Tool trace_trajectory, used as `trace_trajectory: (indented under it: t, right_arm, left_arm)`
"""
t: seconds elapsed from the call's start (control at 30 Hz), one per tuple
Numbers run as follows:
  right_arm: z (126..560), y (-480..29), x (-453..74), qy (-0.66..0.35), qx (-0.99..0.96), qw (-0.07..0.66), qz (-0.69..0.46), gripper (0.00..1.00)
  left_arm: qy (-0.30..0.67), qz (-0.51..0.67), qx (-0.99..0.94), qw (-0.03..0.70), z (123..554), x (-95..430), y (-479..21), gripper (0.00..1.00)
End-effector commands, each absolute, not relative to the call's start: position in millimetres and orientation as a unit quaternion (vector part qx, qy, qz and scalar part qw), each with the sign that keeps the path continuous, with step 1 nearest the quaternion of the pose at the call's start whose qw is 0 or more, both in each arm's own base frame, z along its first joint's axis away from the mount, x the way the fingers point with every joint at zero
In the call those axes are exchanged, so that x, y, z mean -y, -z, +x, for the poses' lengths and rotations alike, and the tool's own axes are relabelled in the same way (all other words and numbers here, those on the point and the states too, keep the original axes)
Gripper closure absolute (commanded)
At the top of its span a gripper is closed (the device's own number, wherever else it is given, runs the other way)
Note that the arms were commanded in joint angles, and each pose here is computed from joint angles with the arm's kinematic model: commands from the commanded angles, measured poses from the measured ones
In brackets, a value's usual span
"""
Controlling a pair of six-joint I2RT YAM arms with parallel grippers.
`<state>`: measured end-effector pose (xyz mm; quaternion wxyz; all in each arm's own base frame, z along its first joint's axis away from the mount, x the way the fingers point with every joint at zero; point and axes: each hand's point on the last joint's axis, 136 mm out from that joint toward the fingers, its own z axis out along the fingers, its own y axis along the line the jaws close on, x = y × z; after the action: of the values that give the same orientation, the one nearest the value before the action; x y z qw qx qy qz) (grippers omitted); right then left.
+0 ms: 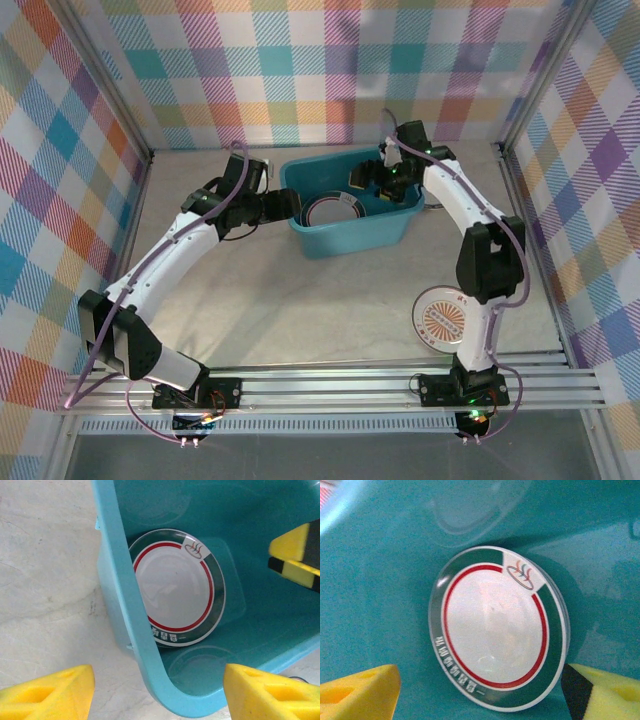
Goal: Place the plates into the plastic bin on the countertop
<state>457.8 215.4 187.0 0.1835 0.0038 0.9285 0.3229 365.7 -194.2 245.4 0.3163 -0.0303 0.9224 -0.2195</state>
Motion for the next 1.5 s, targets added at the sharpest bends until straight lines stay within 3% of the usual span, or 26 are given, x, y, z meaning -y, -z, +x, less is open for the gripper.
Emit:
trace_trajectory:
  t: [0.0,0.33,0.5,0.67,0.9,1.17,1.47]
  right_arm:
    - [444.7,-223.9,-212.3,-0.337,-0.915,0.219,-0.009,0.16]
    - [401.0,-282.6,-144.2,-0.33,-0.894,0.299,0.052,0.19]
    - [380.2,-259.1,-66.2,-0.307,-0.887,0.302,0.164,0.21]
    - [374.0,-200.9,-9.4,-0.272,-0.889,0.275,0.247,0.24]
    - [414.9,-153.7,-1.2,-0.286,-0.89,0.237,0.264,0.32]
    - [464.7,-106.8,19.4,-0.257,-0.893,0.198,0.312,0.37]
    - [510.2,-74.6,28.5,-0.254,-0.888,0.18,0.339,0.43]
  left_arm:
    - [0.236,-0.045,-0.917,0.319,353.9,188.9,-263.4,0.32]
    - [0.244,-0.037,-0.918,0.311,317.2,202.9,-266.2,0.33]
    - [0.241,-0.035,-0.918,0.314,301.7,206.7,-262.3,0.33]
    - [0.233,-0.038,-0.92,0.312,305.2,208.6,-253.8,0.33]
    - [0.164,-0.034,-0.928,0.333,326.9,197.4,-251.4,0.32]
    - [0.154,-0.038,-0.898,0.411,349.9,186.1,-274.3,0.3]
    - [0.134,-0.074,-0.909,0.388,357.9,165.7,-253.6,0.3]
